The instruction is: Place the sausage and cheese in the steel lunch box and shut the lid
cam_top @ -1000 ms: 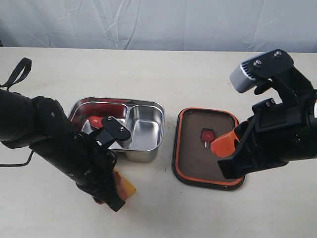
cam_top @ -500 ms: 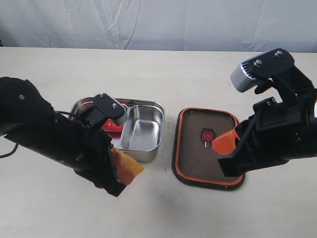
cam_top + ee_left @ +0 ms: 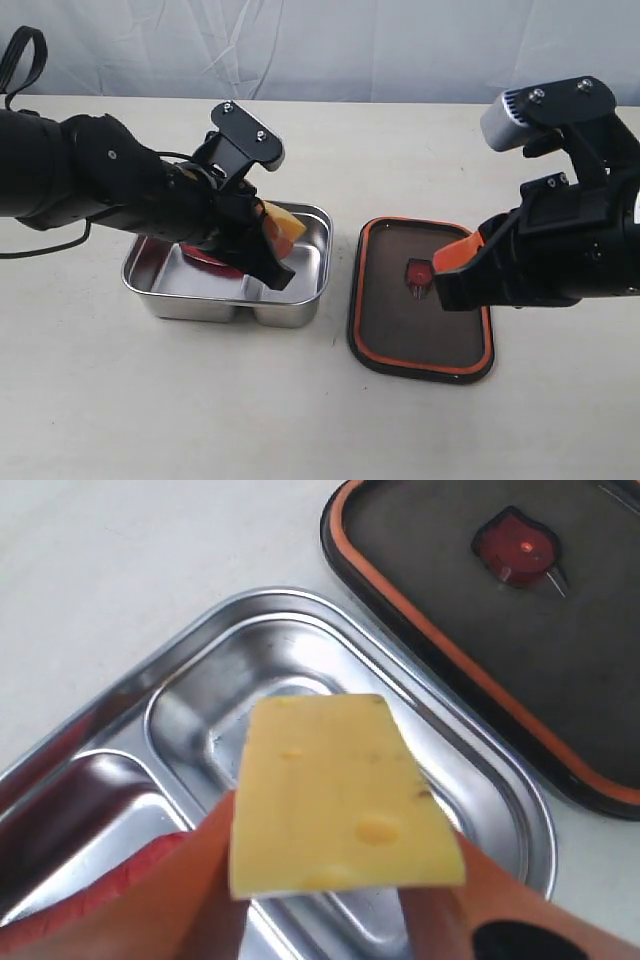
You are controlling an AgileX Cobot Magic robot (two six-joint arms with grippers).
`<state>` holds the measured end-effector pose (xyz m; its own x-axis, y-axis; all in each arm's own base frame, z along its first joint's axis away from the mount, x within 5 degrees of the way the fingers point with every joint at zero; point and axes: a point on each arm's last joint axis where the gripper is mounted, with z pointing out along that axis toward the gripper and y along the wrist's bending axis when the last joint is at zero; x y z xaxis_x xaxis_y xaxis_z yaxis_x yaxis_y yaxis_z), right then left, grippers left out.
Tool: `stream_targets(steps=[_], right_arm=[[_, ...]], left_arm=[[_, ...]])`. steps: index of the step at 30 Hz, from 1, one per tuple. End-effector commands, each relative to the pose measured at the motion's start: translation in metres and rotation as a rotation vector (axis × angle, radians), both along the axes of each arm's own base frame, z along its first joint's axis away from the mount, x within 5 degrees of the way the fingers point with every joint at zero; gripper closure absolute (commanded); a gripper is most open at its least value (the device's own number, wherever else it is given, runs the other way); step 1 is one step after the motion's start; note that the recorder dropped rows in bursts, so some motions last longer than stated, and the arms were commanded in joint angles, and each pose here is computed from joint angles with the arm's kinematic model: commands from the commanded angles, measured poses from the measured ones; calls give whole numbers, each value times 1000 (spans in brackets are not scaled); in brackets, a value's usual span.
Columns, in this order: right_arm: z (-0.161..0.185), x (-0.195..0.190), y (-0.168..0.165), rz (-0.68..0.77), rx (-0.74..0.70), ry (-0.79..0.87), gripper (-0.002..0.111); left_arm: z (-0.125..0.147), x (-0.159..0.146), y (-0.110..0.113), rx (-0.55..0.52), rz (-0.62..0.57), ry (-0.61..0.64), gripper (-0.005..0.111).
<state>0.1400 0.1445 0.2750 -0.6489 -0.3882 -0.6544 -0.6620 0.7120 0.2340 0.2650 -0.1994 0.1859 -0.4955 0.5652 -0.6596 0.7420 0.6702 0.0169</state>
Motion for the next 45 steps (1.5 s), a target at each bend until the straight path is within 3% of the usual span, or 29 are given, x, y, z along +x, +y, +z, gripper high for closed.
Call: stream_targets(steps=[1, 3, 6, 12, 15, 21, 27, 34, 36, 41, 45], right_arm=[[0, 1, -3, -31, -8, -9, 109], [-1, 3, -5, -71, -25, -6, 109], [-2, 5, -9, -103, -53, -20, 109], [-4, 11, -19, -239, -112, -21, 109], [-6, 13, -26, -320, -163, -19, 109], [-8, 18, -42, -463, -287, -42, 109], [-19, 31, -39, -494, -334, -49, 109], [-56, 58, -38, -544, -317, 166, 108], [-69, 64, -34, -513, -308, 225, 102], [-95, 73, -28, -489, -322, 313, 68], [-117, 79, -24, -489, -358, 360, 65]], left_arm=[[-1, 3, -3, 3, -6, -4, 88], [-1, 3, -3, 3, -6, -4, 66], [-1, 2, -3, 2, -5, -1, 47], [-2, -1, -4, 4, -29, 38, 41], [0, -2, -3, 0, -34, 42, 47], [19, -9, -1, -41, -32, 30, 106], [41, -21, 2, -95, -36, 56, 107], [54, -38, 13, -99, -64, 42, 107], [55, -43, 16, -93, -72, 39, 107], [56, -48, 19, -89, -77, 46, 107], [57, -49, 19, -92, -75, 44, 107]])
